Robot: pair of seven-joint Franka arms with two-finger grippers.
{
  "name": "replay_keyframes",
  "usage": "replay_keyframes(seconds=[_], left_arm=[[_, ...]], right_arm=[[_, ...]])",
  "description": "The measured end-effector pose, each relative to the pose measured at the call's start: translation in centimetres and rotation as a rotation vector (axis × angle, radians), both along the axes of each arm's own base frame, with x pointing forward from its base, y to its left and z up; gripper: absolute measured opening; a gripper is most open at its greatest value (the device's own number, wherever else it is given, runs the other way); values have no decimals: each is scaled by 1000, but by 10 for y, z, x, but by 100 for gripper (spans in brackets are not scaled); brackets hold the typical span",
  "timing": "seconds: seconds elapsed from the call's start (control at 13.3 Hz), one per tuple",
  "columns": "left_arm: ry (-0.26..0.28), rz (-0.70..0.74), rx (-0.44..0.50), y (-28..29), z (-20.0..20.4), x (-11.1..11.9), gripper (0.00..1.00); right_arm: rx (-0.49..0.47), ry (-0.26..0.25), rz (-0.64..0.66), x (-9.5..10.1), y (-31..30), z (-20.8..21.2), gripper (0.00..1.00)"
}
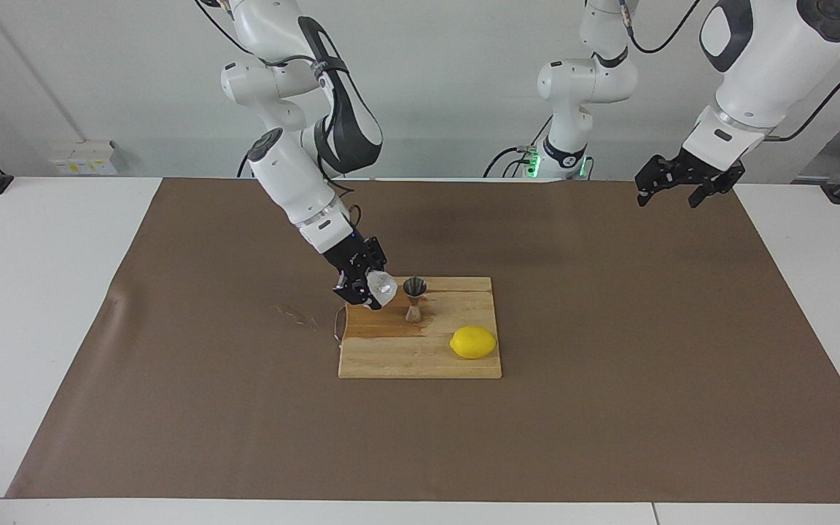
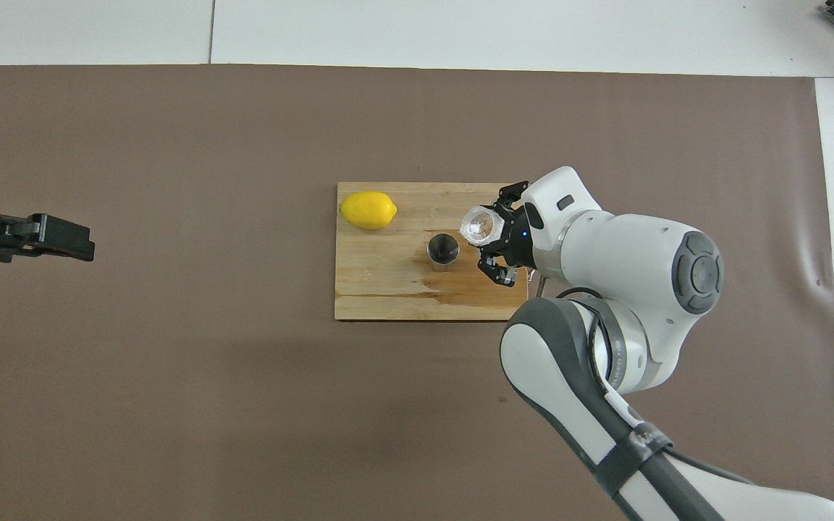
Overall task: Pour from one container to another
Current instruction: 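Carry the white cup with the right gripper above the jigger, then tilt the white cup over the jigger to pour with the right gripper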
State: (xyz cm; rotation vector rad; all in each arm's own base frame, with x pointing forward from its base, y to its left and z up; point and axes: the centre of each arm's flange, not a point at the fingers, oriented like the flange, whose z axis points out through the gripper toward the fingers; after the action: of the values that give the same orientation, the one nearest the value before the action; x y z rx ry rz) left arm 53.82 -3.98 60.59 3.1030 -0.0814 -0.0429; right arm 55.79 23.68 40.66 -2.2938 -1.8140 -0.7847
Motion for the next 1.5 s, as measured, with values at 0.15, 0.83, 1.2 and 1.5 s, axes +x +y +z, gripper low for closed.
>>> replay_keyframes(seconds=[0.15,0.83,1.2,1.5], left_arm=[[0,2,0,1,0,0,100],[4,3,0,1,-2,0,100],[4,3,0,1,-2,0,100],[4,3,0,1,-2,0,100]], right_arm=[[-41,-8,11,-4,13,3,51],[-171,-58,52,-7,25,7,51],[-252,-90,-7,-18,48,9,51],[-257,-90,-18,-20,52,9,51]])
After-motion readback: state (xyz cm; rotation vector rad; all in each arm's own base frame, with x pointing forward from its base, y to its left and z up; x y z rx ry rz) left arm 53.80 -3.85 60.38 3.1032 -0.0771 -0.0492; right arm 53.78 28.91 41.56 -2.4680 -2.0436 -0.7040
